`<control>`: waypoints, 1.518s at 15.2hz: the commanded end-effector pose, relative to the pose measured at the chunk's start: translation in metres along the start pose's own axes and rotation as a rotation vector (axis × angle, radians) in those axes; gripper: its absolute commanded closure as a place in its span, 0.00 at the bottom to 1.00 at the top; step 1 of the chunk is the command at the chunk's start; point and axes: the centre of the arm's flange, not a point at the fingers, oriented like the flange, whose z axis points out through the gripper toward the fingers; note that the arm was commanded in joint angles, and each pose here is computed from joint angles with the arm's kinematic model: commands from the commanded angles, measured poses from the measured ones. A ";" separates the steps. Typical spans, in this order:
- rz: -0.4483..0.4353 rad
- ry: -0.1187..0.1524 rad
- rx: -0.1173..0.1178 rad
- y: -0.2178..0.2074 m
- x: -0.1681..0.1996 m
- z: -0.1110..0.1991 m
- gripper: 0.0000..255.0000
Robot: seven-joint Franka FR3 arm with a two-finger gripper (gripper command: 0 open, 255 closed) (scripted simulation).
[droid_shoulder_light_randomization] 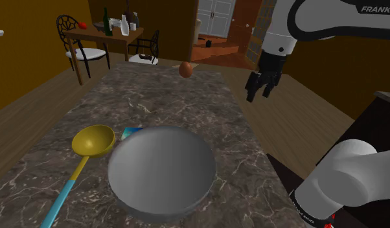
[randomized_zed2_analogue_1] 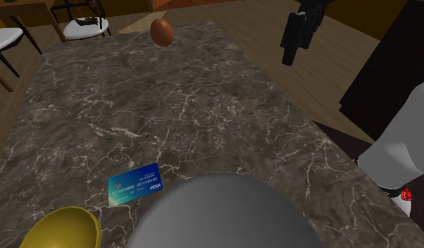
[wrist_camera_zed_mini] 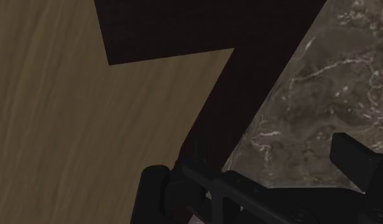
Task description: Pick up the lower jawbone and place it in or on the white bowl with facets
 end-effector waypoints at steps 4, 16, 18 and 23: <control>-0.053 0.010 0.003 -0.031 0.023 0.002 0.00; -0.264 0.050 0.013 -0.165 0.096 0.008 0.00; -0.300 0.056 0.015 -0.189 0.105 0.008 0.00; -0.388 0.073 0.019 -0.250 0.125 0.009 0.00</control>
